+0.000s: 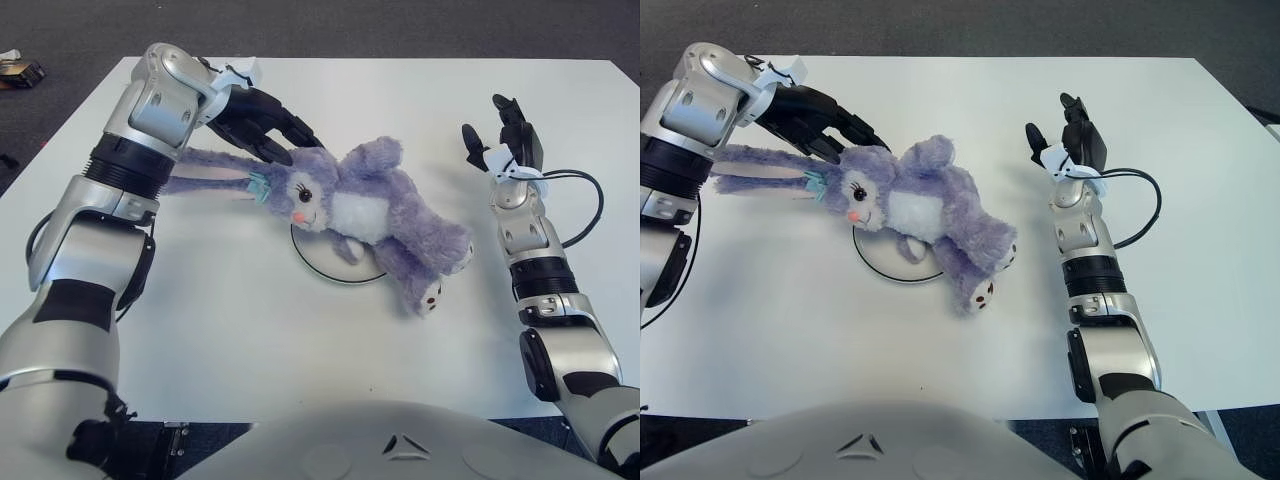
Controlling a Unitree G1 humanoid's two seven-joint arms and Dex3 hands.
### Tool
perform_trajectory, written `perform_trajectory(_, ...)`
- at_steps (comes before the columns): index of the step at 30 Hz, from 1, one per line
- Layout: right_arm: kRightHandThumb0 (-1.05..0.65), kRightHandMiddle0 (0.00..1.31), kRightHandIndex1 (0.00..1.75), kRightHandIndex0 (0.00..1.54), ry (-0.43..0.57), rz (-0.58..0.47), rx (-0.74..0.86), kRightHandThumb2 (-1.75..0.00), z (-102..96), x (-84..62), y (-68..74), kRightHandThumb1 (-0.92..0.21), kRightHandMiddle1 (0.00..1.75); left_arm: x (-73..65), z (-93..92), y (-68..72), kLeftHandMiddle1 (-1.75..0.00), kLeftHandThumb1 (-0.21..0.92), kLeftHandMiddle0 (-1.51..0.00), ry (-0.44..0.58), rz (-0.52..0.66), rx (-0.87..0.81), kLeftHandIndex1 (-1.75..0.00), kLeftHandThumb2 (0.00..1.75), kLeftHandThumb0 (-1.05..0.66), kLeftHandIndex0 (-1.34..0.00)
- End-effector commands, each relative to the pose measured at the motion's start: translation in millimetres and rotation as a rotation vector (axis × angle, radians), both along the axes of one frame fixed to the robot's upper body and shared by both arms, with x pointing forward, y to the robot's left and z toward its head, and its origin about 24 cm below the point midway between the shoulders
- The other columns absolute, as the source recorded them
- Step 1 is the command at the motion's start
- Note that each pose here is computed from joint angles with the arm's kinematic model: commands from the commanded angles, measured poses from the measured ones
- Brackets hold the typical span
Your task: Put the doll into the plate.
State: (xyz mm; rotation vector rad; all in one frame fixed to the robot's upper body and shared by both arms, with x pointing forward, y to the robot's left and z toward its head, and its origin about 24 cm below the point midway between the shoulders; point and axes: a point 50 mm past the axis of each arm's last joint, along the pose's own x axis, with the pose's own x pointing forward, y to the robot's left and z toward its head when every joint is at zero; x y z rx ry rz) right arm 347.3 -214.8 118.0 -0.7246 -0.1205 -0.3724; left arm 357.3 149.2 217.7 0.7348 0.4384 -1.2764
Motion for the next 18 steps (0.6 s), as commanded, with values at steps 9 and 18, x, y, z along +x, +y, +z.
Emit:
perform_trajectory(9,-0.83,0.24,0.01,0.37,-0.001,-0.02,-0.002,-0.73,1.8,0.4,-4.2,-0.92,0.28,5.7,21.4,9.6,0.0,0.87,-0.27,-0.121,0.008,-0.134,0.0,0.01,-0.7,-0.23)
perform_trajectory(18,-0.83,0.23,0.0,0.37,0.003,-0.023,0.001,-0.73,1.1,1.2,-4.3,-0.92,0.29,17.0,40.2,25.6,-0.01,0.85,-0.31,-0.251,0.087,-0.268,-0.01,0.0,-0.71,-0.25)
